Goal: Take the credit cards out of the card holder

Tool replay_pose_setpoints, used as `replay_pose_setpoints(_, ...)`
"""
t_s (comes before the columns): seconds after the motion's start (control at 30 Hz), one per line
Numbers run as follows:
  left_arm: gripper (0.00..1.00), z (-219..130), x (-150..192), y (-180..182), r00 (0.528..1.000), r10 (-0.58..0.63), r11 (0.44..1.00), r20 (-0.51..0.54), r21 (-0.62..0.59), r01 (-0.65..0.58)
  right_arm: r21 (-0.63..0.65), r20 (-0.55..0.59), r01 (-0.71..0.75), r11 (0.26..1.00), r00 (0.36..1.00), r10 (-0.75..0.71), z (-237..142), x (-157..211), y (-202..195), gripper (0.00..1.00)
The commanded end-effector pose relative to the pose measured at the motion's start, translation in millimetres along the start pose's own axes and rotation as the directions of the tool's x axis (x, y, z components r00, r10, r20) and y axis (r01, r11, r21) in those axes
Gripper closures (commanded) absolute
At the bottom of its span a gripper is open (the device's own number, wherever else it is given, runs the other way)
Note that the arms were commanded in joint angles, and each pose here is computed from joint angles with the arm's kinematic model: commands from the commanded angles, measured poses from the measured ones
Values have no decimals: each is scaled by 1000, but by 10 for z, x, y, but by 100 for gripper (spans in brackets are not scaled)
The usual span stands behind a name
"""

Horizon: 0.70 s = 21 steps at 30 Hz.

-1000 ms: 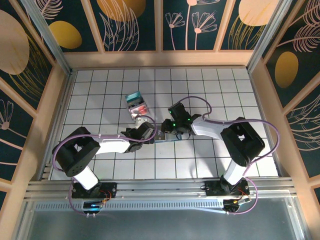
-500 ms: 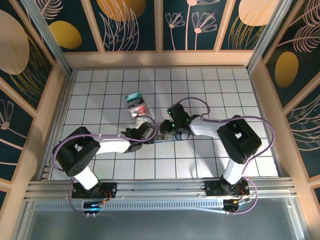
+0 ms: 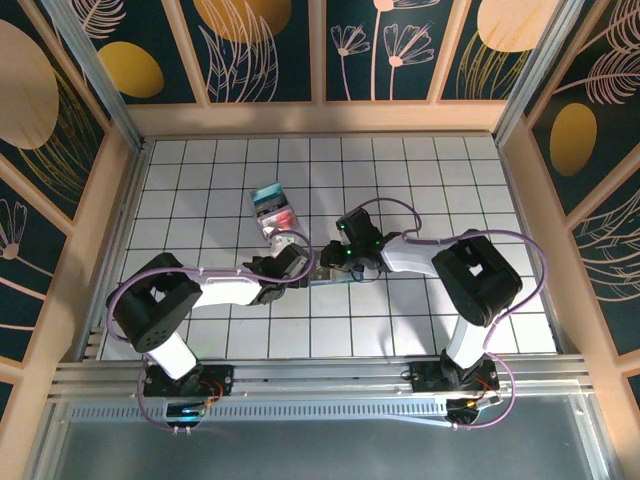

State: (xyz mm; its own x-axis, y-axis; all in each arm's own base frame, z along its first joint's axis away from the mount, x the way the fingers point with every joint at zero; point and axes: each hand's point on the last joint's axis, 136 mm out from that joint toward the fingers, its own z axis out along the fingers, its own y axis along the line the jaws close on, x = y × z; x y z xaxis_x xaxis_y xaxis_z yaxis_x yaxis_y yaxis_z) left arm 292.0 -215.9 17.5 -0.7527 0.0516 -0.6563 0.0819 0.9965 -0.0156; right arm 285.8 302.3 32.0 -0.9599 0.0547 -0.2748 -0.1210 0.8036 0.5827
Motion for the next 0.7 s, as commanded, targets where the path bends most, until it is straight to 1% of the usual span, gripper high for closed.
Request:
replay_pose_setpoints(0.0,1,42,98,-3,999,4,1000,-46,-9,-5,-78,18,5,997,1000,-4,-108,-31,143,74)
replay_pose_setpoints(0.4,1,25,94,-11,999,0,1000,-49,-2,0,-141,41,6,990,999,0,-235,-52,197,75)
replay_pose_setpoints(0.67,1,10,75,-30,999,-7,1000,-46,8,7,-201,12,-25,979,1000,28,-166,16,183,75)
